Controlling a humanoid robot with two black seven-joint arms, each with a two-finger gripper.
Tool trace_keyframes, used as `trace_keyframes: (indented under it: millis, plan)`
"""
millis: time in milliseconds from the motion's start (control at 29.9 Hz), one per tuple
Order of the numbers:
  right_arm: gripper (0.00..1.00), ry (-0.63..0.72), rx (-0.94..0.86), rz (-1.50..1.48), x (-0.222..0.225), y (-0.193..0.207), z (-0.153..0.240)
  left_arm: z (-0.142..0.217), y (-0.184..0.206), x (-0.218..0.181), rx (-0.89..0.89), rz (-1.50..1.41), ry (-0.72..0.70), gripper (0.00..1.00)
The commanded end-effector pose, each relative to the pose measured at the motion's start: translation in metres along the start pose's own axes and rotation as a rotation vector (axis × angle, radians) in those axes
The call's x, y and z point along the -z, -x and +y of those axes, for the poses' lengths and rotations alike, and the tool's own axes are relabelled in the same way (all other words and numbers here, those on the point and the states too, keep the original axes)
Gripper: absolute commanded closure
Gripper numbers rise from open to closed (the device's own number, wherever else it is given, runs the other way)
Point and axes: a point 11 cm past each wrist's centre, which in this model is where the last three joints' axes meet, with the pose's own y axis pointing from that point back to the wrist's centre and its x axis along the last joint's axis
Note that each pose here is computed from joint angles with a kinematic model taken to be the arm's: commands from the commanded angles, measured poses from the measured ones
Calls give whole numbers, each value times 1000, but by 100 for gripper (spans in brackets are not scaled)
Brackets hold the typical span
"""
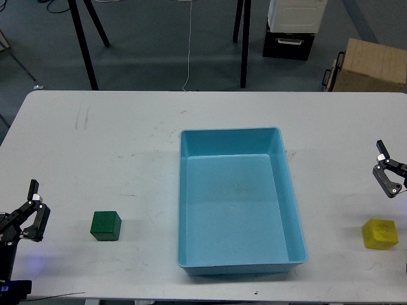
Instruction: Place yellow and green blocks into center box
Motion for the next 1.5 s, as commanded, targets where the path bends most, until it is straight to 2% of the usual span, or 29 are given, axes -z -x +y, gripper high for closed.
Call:
trace_keyframes:
  millis: [0, 234, 568, 735, 1069, 1470]
  plan:
    - [0, 203, 8, 242, 18, 12, -41, -1, -1, 0, -1, 0, -2, 0]
    - [0, 495, -19, 638, 30, 29, -86, -5, -7, 1, -8, 3, -3, 0]
    - [0, 874, 31, 1116, 17, 41, -103, -9, -9, 1, -5, 5, -6, 0]
    - [0, 1119, 126, 1390, 5, 23, -85, -10, -9, 1, -4, 5, -6, 0]
    - [0, 1427, 100, 1667, 18, -29, -17, -8, -11, 1, -14, 6, -11, 0]
    - [0, 1596, 147, 1565, -26, -52, 34, -5, -18, 1, -33, 8, -11, 0]
